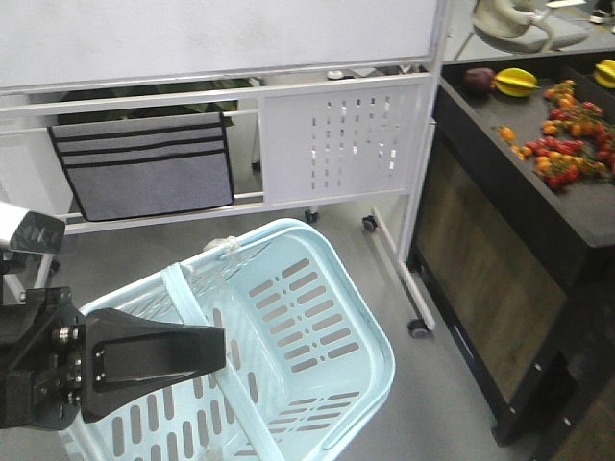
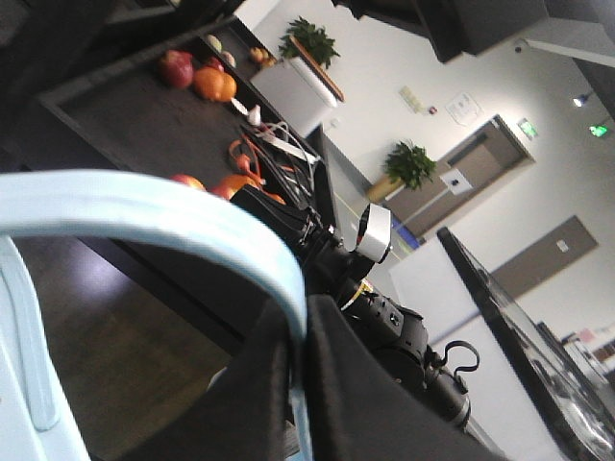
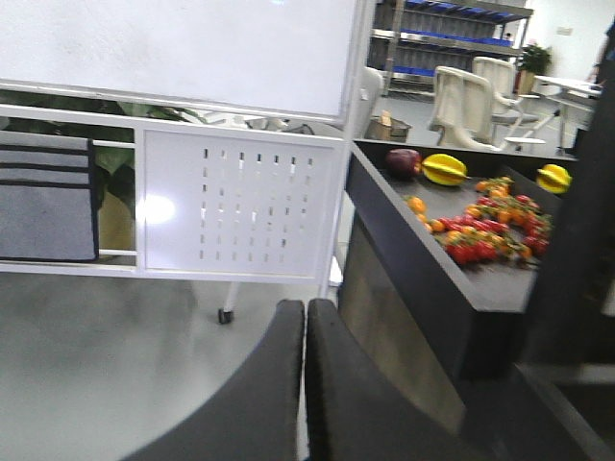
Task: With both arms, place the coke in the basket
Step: 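Turn the base while carrying the basket in the left gripper, then drive toward the shelf with the red Coca-Cola bottle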
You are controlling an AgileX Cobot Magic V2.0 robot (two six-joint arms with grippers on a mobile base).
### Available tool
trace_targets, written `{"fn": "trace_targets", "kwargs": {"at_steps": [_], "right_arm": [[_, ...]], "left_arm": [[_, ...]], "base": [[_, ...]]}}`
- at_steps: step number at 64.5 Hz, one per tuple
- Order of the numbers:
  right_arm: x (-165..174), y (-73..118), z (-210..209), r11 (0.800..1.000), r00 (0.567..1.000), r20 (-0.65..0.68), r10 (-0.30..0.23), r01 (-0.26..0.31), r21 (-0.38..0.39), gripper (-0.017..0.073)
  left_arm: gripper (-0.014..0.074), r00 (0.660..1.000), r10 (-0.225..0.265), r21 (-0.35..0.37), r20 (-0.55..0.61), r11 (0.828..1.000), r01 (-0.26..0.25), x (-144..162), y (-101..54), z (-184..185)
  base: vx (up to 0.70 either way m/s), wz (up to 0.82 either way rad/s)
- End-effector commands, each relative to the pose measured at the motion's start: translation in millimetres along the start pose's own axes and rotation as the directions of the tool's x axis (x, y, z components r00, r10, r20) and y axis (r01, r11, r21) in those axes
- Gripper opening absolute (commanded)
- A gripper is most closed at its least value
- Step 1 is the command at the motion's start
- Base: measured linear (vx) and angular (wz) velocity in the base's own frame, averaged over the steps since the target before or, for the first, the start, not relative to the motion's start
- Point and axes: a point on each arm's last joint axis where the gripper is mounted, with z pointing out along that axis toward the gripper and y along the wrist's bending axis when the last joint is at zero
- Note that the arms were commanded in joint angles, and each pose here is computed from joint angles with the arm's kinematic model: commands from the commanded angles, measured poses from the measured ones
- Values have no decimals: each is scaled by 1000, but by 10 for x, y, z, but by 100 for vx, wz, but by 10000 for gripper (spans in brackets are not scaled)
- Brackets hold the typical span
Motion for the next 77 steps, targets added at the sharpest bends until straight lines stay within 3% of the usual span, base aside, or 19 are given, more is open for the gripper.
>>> {"fn": "trace_targets", "kwargs": {"at_steps": [1, 27, 77], "right_arm": [[-35, 16, -10, 1000, 997, 74, -22, 23, -13, -5], [-35, 16, -10, 1000, 997, 74, -22, 23, -13, -5], [-35, 16, -10, 1000, 997, 74, -22, 23, -13, -5]], "left_arm": [[-6, 1000, 19, 225, -18, 974, -14, -22, -280, -23], [-6, 1000, 19, 225, -18, 974, -14, -22, -280, -23], [-6, 1000, 19, 225, -18, 974, -14, -22, -280, -23]], "base": [[29, 25], [27, 49], [21, 73]]}}
